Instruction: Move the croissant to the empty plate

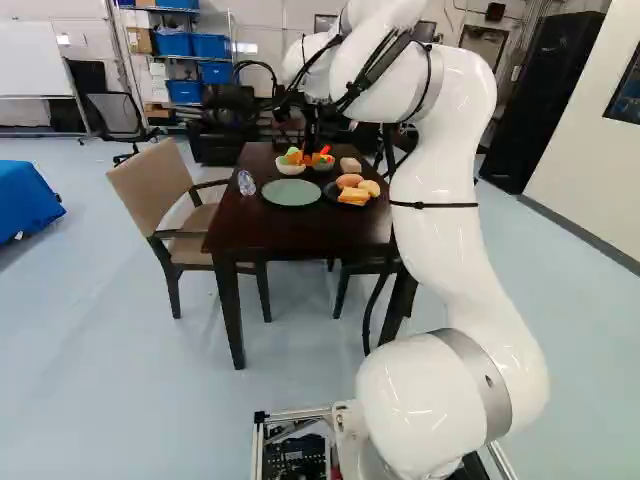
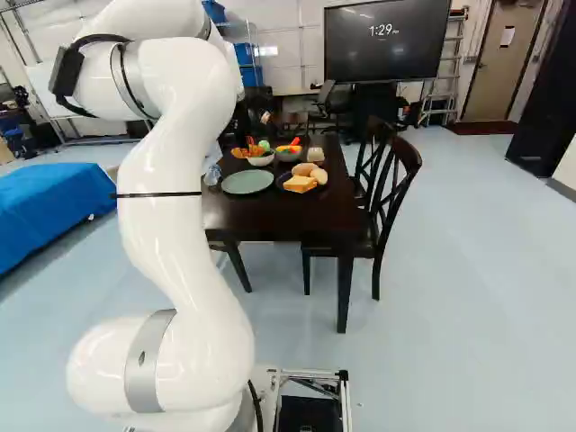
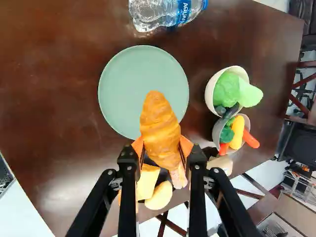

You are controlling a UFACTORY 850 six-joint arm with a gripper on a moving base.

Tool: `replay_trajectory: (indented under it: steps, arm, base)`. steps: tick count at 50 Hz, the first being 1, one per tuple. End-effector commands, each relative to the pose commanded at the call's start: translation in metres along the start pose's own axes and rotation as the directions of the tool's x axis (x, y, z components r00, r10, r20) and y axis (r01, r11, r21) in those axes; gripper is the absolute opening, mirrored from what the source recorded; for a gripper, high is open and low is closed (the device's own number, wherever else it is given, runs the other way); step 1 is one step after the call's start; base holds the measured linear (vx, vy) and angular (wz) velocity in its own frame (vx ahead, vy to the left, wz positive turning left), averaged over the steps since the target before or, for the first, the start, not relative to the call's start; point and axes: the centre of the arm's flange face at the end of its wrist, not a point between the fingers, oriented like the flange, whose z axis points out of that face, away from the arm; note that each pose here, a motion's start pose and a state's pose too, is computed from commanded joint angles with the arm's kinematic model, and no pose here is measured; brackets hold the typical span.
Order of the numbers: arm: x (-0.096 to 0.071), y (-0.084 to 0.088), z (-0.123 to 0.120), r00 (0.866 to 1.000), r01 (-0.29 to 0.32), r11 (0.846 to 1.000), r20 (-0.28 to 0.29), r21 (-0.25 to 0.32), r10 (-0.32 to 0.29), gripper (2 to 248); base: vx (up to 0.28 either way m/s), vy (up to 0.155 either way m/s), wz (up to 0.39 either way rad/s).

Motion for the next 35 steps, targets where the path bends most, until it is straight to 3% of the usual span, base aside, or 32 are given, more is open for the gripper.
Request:
replay_trajectory:
  steps: [35]
  arm:
    - [0.0000, 0.0000, 0.0000, 1.000, 0.000, 1.000, 0.000, 0.000, 0.000, 108]
  base:
    - [0.048, 0.000, -0.004]
